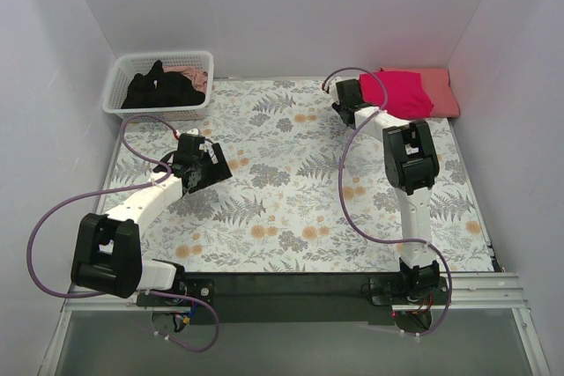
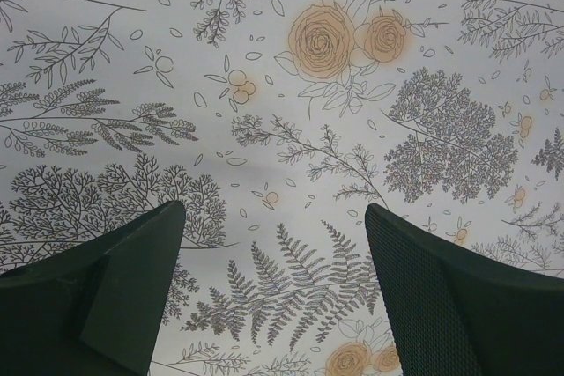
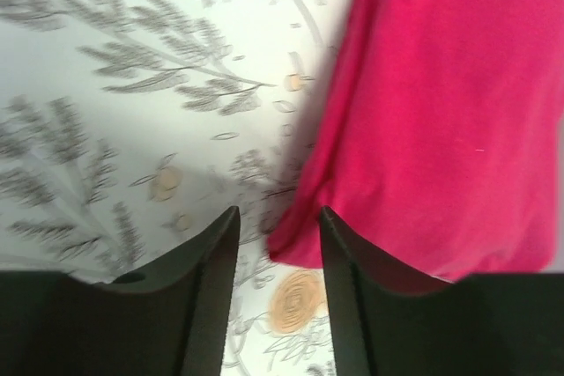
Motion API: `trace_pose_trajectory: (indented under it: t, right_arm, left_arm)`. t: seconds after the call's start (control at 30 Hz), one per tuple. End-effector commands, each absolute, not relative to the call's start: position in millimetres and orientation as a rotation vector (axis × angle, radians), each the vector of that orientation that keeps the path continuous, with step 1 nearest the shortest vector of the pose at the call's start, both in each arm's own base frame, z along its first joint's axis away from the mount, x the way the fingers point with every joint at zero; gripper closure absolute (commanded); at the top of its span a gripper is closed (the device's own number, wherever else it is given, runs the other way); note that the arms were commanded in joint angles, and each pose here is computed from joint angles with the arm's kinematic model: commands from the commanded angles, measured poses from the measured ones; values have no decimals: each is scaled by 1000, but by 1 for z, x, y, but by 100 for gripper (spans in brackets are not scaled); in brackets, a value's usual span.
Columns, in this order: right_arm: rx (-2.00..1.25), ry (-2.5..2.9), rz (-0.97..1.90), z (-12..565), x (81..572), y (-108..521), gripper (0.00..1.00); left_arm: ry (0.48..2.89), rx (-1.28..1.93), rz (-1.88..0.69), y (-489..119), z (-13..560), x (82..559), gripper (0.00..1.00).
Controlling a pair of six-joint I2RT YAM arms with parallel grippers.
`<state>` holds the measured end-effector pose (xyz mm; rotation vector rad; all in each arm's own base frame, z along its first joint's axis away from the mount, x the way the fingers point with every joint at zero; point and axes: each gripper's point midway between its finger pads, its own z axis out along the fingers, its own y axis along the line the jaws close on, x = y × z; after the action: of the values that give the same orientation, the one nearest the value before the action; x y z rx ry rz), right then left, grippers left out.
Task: Fold and stack the t-shirts
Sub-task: Neatly place the folded tshirt to the corner
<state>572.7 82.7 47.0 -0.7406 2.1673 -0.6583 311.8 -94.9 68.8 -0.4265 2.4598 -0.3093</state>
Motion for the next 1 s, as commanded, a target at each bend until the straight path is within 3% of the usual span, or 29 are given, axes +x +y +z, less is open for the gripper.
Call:
trace_pose_trajectory:
  t: [0.0, 0.07, 0.17, 0.23, 0.33, 0.63, 0.97]
  right_arm:
    - [-663, 2143, -389, 98, 573, 107, 51]
    - [-588, 2126, -313, 121, 576, 95, 46]
    - [-415, 2064, -152, 170, 585, 67, 49]
    - [-313, 2043, 0, 184, 593, 57, 67]
    - [-155, 2026, 141, 186, 604, 15, 78]
    - [156, 2016, 211, 142, 634, -76, 78]
    - [233, 2109, 260, 73, 635, -95, 73]
  left_arm:
    - [2434, -405, -333, -96, 78, 315, 18]
    - [2435, -405, -332, -96, 77, 316, 18]
    - [2433, -405, -331, -96, 78, 315, 18]
    - [2429, -402, -330, -95, 79, 315, 18]
    - [2418, -401, -326, -94, 82, 316, 18]
    - [2424, -403, -318, -93, 80, 315, 18]
    - [2441, -403, -312, -93, 74, 314, 18]
